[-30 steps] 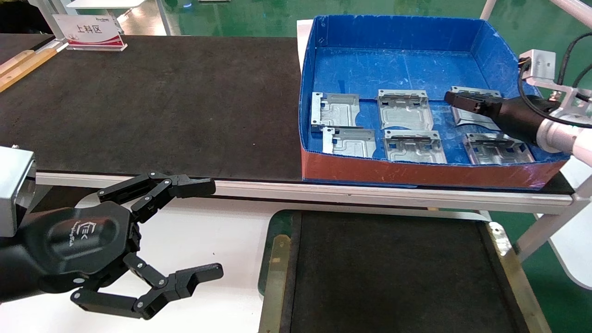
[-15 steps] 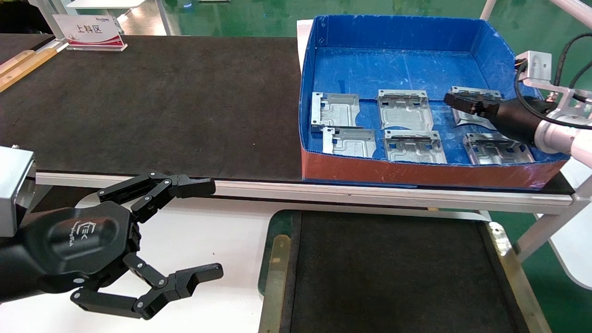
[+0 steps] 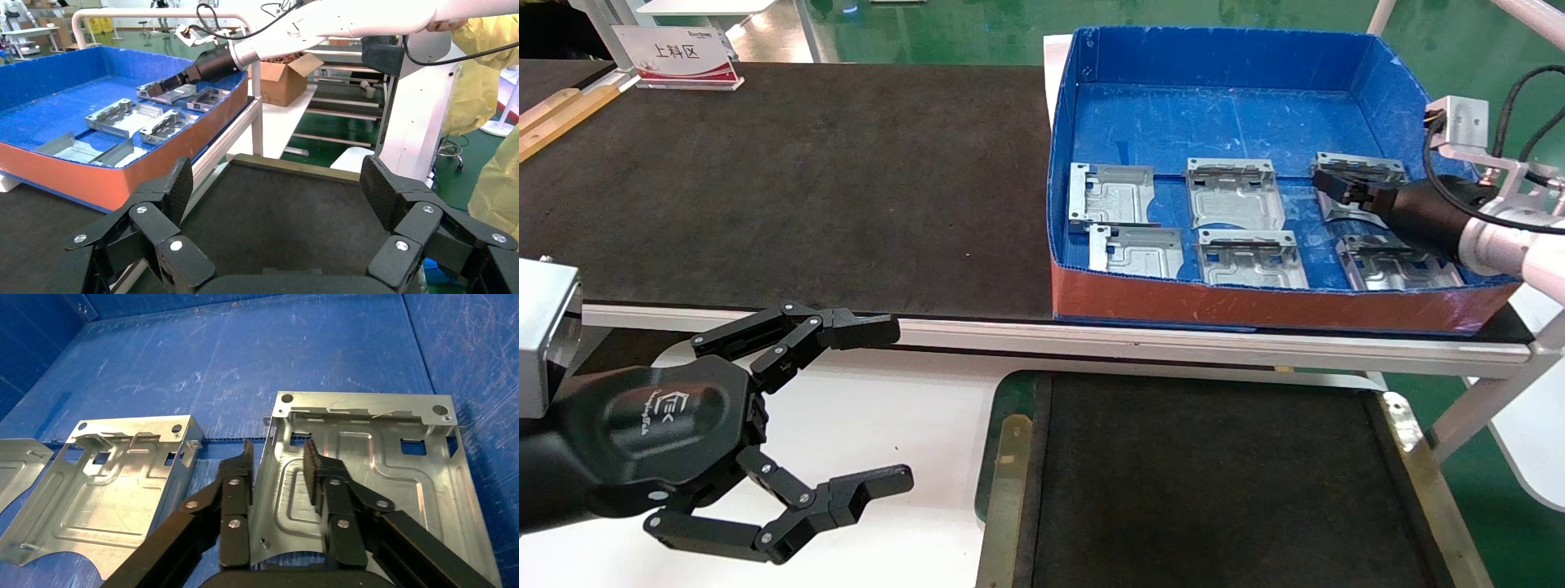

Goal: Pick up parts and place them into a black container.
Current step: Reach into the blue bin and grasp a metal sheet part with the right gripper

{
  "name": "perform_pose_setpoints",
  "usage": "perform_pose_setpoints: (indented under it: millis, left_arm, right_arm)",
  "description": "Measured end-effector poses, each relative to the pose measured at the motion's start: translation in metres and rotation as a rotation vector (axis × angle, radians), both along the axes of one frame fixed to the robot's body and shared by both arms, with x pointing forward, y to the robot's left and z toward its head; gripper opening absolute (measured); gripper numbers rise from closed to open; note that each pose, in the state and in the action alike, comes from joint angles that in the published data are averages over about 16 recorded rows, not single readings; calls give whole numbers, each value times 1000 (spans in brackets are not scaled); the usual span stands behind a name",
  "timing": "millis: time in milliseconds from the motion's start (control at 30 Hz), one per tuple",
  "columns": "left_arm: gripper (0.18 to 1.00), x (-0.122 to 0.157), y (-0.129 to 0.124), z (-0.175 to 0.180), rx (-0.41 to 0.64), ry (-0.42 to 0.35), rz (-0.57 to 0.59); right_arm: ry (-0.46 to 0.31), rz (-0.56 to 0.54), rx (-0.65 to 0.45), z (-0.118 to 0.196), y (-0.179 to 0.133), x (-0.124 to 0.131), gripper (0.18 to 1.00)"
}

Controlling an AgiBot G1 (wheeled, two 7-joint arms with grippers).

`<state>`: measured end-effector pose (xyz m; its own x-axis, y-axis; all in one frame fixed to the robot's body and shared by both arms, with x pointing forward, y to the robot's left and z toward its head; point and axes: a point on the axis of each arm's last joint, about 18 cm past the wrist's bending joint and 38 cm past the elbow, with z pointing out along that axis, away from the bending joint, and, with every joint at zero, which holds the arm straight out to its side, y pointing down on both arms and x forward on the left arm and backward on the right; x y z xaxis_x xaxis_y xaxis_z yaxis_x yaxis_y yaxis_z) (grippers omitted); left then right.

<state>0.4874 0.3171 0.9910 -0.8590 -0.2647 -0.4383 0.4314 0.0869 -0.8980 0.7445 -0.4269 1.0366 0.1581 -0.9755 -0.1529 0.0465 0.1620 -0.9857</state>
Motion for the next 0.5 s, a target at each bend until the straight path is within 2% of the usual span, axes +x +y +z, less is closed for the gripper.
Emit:
perform_pose_setpoints:
  millis: [200, 500]
  left_arm:
    - [1001, 0, 0, 0, 0, 0, 0]
    - [1001, 0, 0, 0, 0, 0, 0]
  right_arm:
    - [0, 3, 1, -1, 1, 0, 345]
    - [6, 4, 1, -4, 2, 1, 240]
